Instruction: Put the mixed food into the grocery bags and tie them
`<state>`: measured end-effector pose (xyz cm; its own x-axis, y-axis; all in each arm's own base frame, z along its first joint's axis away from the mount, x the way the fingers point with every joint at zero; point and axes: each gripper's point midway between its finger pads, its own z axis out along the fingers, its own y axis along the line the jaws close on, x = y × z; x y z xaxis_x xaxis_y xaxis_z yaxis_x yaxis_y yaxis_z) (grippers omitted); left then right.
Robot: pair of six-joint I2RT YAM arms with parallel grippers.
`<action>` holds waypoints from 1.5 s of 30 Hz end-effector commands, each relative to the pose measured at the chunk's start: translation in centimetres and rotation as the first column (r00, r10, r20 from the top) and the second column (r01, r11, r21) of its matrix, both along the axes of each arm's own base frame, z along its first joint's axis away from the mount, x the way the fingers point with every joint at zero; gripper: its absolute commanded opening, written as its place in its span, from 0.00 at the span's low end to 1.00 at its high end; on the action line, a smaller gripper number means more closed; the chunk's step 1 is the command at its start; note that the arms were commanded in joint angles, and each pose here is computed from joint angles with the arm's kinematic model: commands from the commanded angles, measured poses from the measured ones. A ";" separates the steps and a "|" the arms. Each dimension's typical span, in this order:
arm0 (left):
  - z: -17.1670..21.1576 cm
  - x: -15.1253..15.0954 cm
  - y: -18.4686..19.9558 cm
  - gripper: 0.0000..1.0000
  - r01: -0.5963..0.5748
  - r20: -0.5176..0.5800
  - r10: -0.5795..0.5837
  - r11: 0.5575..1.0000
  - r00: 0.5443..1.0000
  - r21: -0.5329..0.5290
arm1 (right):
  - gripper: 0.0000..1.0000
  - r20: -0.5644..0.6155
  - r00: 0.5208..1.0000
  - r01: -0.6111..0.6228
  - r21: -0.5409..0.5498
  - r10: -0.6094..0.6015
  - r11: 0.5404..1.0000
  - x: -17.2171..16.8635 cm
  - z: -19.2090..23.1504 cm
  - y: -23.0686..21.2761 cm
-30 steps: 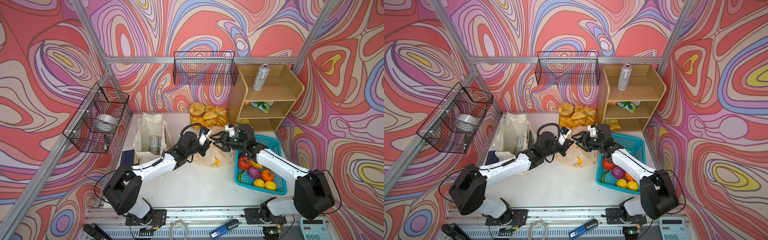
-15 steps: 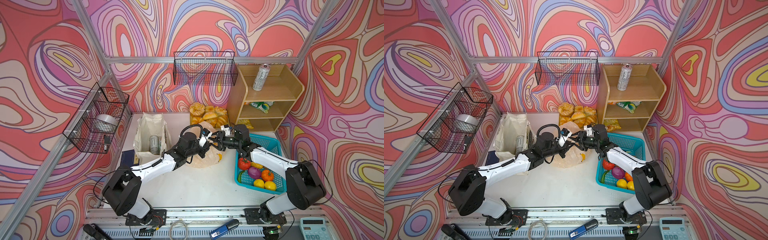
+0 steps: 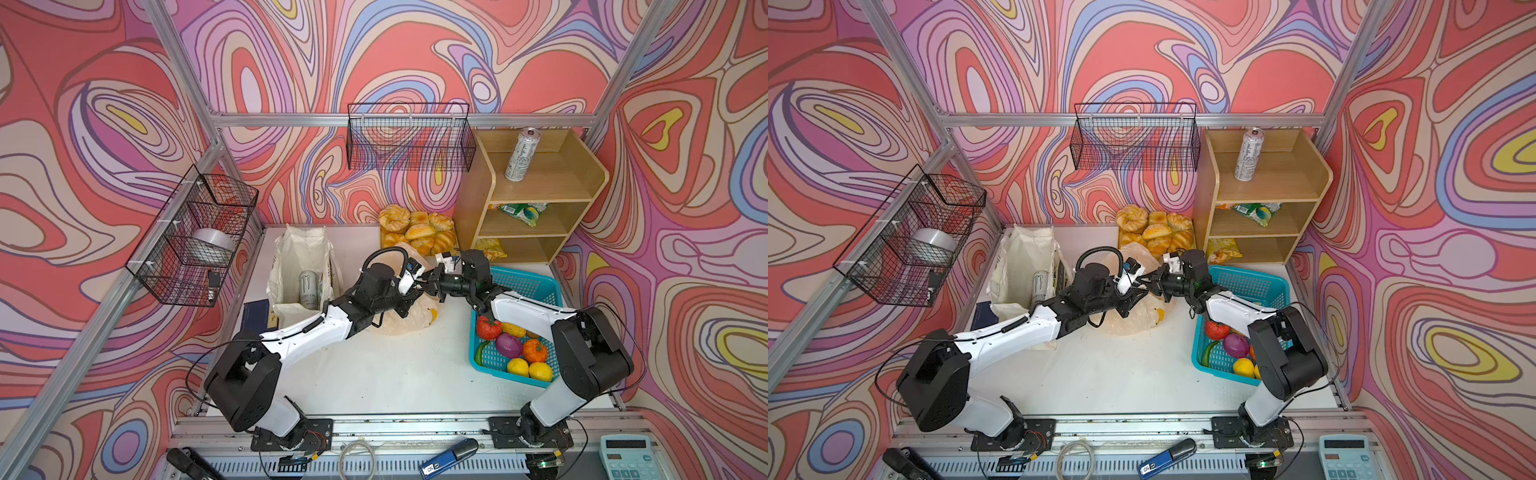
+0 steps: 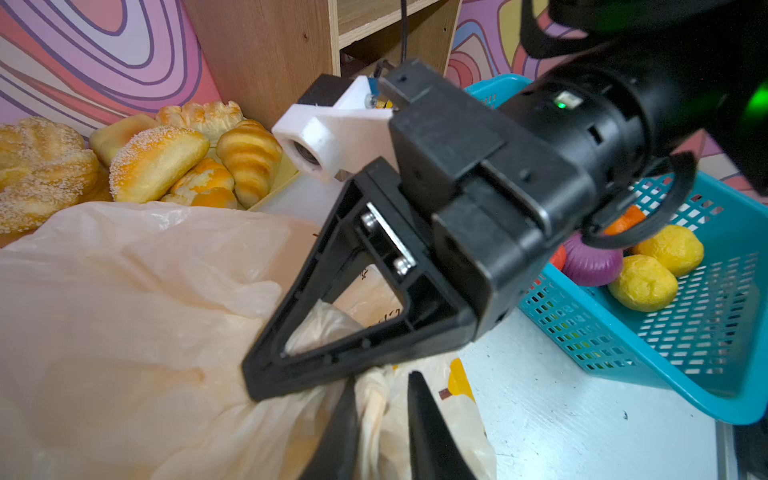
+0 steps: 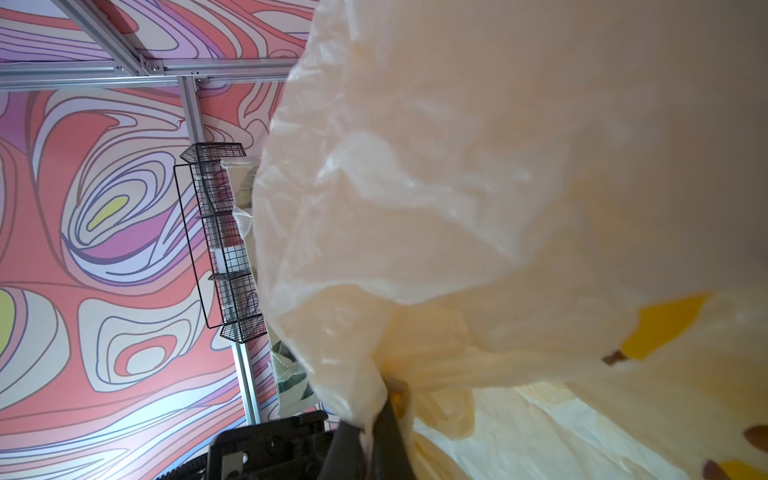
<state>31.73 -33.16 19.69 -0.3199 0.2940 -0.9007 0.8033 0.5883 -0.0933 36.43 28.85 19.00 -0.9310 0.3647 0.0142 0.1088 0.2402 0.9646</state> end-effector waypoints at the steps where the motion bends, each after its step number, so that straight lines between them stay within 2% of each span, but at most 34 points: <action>1: 2.8 -1.4 0.7 0.35 -0.008 0.036 0.010 0.997 0.999 -0.073 | 0.00 0.099 0.993 -0.074 0.038 0.070 0.997 -0.3 2.1 0.9; 4: 4.9 -2.1 2.7 0.43 -0.074 0.079 0.086 0.987 0.993 -0.140 | 0.00 0.143 0.987 -0.081 0.036 0.076 0.996 0.2 2.1 0.2; 6: 6.3 -1.8 4.9 0.51 -0.155 0.107 0.179 0.967 0.978 -0.203 | 0.00 0.169 0.982 -0.095 0.041 0.087 0.995 0.3 2.2 -0.1; 10: 6.9 -0.1 8.5 0.56 -0.282 0.063 0.314 0.910 0.947 -0.304 | 0.00 0.255 0.959 -0.141 0.048 0.125 0.989 -0.2 3.1 -0.3; 17: 1.5 2.7 7.4 0.54 -0.326 -0.049 0.322 0.925 0.945 -0.194 | 0.00 0.354 0.919 -0.204 0.050 0.174 0.978 -1.7 5.1 -0.4; 23: -3.8 3.1 5.3 0.39 -0.305 -0.188 0.269 0.932 0.944 -0.195 | 0.00 0.424 0.886 -0.247 0.087 0.189 0.965 -2.8 6.9 -0.4; 29: -6.0 3.5 4.5 0.35 -0.315 -0.250 0.259 0.924 0.933 -0.219 | 0.00 0.437 0.872 -0.289 0.097 0.220 0.952 -3.6 6.9 -0.3; 36: -2.8 3.0 5.2 0.46 -0.296 -0.169 0.259 0.922 0.951 -0.250 | 0.00 0.448 0.863 -0.293 0.068 0.233 0.954 -4.1 6.0 -1.7; 45: 3.2 1.6 7.7 0.55 -0.305 -0.038 0.312 0.888 0.949 -0.343 | 0.00 0.468 0.845 -0.293 -0.005 0.261 0.956 -4.2 4.9 -3.0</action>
